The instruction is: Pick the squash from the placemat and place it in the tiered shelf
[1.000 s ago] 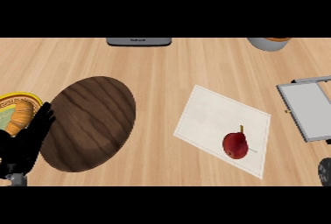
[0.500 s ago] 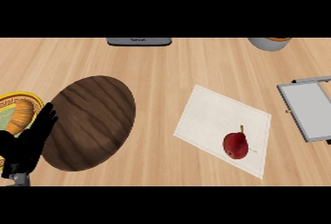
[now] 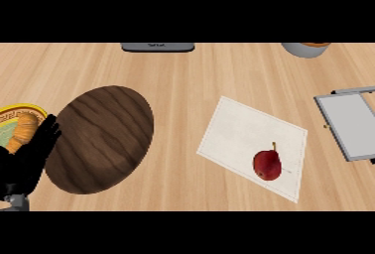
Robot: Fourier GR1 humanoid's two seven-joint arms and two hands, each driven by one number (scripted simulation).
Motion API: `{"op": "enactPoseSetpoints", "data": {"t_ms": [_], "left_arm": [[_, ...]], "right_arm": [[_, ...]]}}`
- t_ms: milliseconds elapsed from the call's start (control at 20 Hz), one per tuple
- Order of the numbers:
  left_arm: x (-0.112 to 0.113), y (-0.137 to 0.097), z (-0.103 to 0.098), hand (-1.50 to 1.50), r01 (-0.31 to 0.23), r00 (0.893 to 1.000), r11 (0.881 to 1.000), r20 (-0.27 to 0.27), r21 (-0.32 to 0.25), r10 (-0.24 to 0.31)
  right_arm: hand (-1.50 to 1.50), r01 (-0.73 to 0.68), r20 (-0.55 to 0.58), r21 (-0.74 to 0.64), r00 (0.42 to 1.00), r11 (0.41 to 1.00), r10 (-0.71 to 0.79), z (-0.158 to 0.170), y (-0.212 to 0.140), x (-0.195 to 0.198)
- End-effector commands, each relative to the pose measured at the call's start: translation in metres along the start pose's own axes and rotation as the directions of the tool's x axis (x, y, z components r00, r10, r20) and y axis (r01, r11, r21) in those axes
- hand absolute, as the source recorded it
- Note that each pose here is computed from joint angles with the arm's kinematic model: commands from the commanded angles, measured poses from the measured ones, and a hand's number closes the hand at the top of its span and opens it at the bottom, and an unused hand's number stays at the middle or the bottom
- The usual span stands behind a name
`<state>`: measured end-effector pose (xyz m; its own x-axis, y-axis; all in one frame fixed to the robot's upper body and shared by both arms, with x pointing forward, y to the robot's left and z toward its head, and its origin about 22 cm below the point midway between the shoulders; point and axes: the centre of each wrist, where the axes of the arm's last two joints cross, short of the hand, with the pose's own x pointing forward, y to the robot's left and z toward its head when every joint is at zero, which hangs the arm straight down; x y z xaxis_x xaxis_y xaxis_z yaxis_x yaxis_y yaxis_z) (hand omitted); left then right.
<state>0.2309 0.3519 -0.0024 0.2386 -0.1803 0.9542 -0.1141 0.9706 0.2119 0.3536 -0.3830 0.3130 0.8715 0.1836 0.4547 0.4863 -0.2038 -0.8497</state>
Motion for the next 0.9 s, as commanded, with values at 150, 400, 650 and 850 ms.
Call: {"op": "enactPoseSetpoints", "data": {"t_ms": [150,400,650,850], "left_arm": [[0.0,-0.002,0.004,0.0,-0.004,1.0,1.0,-0.004,0.008,0.004],[0.0,0.017,-0.003,0.0,-0.001,1.0,1.0,0.011,-0.006,0.001],[-0.002,-0.016,-0.008,0.0,-0.009,1.0,1.0,0.014,-0.011,0.009],[0.0,-0.014,0.01,0.0,0.003,1.0,1.0,0.003,0.0,-0.003]], "right_arm": [[-1.5,0.059,-0.159,-0.054,0.985,0.997,-0.067,-0.032,0.023,-0.023],[-1.5,-0.046,-0.095,-0.002,0.994,0.999,0.045,-0.03,0.036,-0.035],[-1.5,0.101,-0.07,-0.052,0.992,0.994,-0.104,-0.031,0.04,-0.038],[-1.5,0.259,-0.108,-0.039,0.959,0.965,-0.261,-0.017,0.026,-0.038]]}}
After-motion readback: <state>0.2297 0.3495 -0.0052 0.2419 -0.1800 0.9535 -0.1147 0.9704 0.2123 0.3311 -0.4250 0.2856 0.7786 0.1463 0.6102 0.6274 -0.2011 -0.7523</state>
